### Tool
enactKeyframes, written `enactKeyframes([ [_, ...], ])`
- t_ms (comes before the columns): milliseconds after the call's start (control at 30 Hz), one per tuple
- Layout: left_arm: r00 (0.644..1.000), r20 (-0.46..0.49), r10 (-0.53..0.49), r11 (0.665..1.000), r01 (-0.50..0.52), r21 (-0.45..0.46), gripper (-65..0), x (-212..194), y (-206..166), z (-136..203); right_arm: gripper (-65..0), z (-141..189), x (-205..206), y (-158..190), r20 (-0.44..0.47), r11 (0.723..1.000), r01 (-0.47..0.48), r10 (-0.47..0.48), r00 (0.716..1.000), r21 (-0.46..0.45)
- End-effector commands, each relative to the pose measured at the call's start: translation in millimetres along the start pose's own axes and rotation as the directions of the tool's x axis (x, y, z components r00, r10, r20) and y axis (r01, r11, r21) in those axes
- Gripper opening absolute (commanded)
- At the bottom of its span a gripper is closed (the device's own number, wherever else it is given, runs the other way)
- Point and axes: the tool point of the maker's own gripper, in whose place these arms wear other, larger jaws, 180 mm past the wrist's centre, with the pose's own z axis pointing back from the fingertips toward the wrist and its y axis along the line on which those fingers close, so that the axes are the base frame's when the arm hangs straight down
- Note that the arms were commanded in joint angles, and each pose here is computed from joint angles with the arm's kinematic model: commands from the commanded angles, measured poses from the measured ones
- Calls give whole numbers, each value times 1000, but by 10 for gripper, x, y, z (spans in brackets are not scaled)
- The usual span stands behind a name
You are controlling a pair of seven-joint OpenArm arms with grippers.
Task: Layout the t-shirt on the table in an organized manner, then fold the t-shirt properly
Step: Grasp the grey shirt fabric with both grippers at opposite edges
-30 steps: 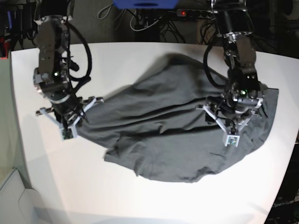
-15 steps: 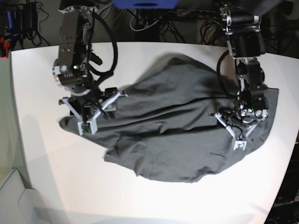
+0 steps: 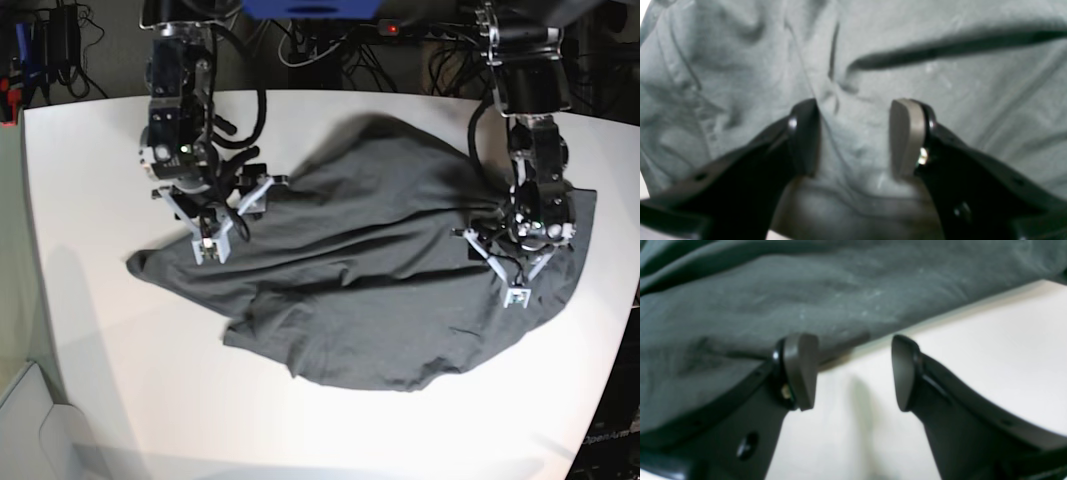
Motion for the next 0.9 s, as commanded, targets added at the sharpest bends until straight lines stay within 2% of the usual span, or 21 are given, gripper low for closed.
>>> enactKeyframes([
  [0, 998, 55, 0, 1000, -1, 10, -313, 205, 46, 54, -288, 25, 124, 21, 41, 1000, 3, -3, 999, 7],
  [267, 998, 56, 0, 1000, 0, 10, -313, 210, 47, 57, -288, -156, -131, 63, -45, 1000, 13, -12, 999, 23],
  [500, 999, 41, -2, 1000, 2, 11, -313, 110, 44, 59, -288, -210, 24, 157, -24, 999, 23, -21, 999, 49],
  [700, 1000, 15, -2, 1000, 1, 8, -315, -19, 34, 34, -291, -188, 256, 276, 27, 984, 85, -90, 996, 157],
  [867, 1000, -3, -2, 1000, 2, 6, -316, -119, 19, 25, -305, -141, 411, 399, 55, 956, 136, -156, 986, 259],
])
